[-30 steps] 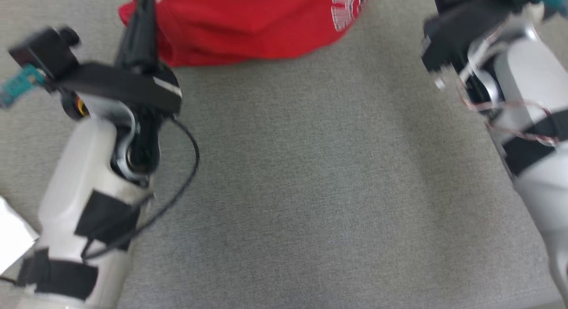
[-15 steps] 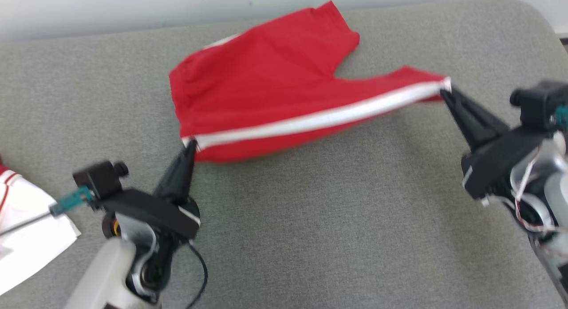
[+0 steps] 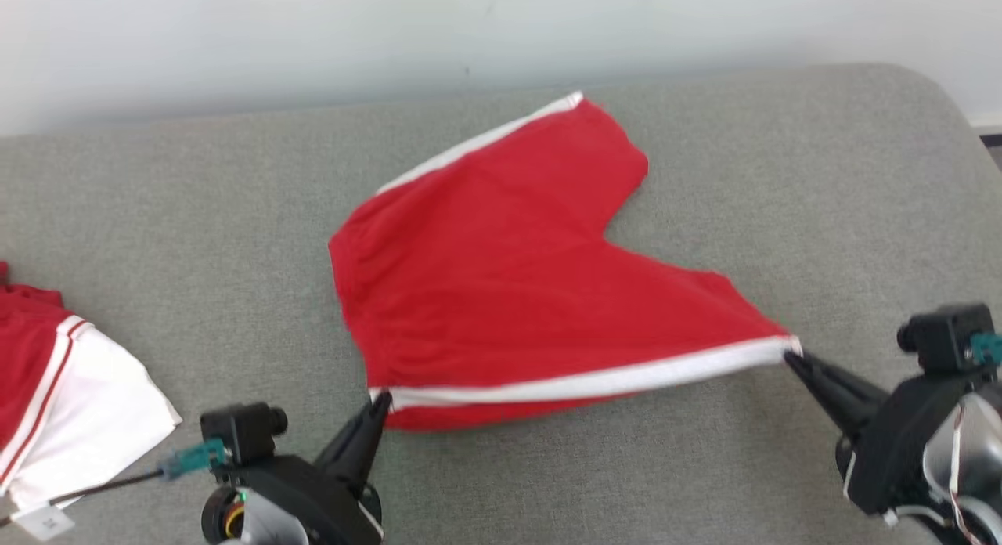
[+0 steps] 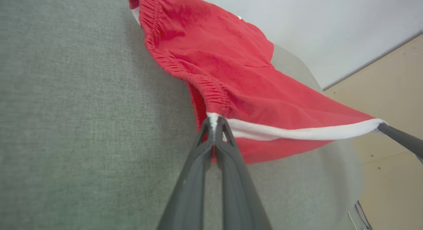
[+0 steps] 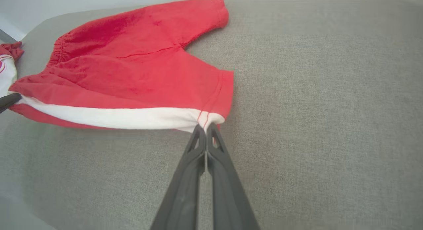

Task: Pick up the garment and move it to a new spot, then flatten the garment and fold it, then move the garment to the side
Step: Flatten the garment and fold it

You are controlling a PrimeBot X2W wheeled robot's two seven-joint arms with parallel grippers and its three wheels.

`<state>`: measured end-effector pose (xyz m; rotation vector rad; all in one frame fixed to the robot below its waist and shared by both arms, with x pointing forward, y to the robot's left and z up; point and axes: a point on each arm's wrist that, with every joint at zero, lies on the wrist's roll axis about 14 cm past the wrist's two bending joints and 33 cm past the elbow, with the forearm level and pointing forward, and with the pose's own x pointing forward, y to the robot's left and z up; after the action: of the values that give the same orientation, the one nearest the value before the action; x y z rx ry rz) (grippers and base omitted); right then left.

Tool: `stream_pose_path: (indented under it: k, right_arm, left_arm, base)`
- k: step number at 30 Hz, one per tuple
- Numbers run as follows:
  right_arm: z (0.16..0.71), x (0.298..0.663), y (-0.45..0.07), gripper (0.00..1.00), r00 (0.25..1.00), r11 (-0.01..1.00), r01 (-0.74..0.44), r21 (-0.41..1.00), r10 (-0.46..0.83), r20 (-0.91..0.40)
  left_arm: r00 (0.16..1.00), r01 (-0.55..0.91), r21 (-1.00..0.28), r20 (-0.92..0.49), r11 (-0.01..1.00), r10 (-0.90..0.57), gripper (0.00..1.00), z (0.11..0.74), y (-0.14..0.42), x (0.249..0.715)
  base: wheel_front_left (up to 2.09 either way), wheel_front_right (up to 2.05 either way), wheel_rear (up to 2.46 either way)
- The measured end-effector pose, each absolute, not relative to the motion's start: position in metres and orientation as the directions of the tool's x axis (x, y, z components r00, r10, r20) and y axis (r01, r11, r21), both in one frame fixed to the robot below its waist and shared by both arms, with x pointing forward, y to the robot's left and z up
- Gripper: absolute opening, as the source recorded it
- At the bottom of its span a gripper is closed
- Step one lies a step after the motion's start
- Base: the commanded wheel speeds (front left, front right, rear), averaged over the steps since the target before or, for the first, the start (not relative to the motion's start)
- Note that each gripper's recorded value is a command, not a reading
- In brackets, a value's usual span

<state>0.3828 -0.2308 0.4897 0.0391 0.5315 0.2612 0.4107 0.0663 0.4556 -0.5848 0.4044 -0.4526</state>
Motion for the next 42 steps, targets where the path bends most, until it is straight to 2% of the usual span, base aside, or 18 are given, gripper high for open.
stream_pose_path:
  k: [6,16,19,24,32,38,42]
  right_arm:
    - [0.472,0.345,-0.222,0.0,0.763,0.961,-0.219,0.171,0.278,-0.583]
    - [0.433,0.276,-0.218,0.0,0.589,0.952,-0.133,0.277,0.3,-0.75]
    - [0.438,0.272,-0.224,0.0,0.595,0.958,-0.113,0.265,0.279,-0.753]
    - [0.467,0.303,-0.224,0.0,0.703,0.968,-0.173,0.184,0.252,-0.664]
    - [0.504,0.373,-0.205,0.0,0.794,0.946,-0.321,0.05,0.298,-0.531]
    - [0.529,0.439,-0.199,0.0,0.858,0.918,-0.375,-0.127,0.291,-0.422]
    - [0.532,0.479,-0.188,0.0,0.874,0.893,-0.399,-0.207,0.302,-0.381]
  left_arm:
    - [0.804,0.283,-0.579,-0.292,0.765,-0.518,0.0,0.446,0.068,0.383]
    - [0.735,0.257,-0.569,-0.41,0.781,-0.541,0.0,0.422,0.068,0.334]
    - [0.732,0.234,-0.572,-0.428,0.786,-0.53,0.0,0.421,0.071,0.327]
    - [0.779,0.211,-0.62,-0.361,0.756,-0.513,0.0,0.439,0.071,0.335]
    - [0.86,0.232,-0.649,-0.211,0.724,-0.464,0.0,0.477,0.073,0.373]
    - [0.907,0.23,-0.637,-0.133,0.735,-0.399,0.0,0.493,0.08,0.413]
    - [0.932,0.194,-0.647,-0.114,0.737,-0.345,0.0,0.493,0.088,0.436]
  base:
    - [0.0,0.0,0.0]
    - [0.0,0.0,0.0]
    - [0.0,0.0,0.0]
    - [0.0,0.0,0.0]
    - [0.0,0.0,0.0]
    - [0.0,0.0,0.0]
    - [0.0,0.0,0.0]
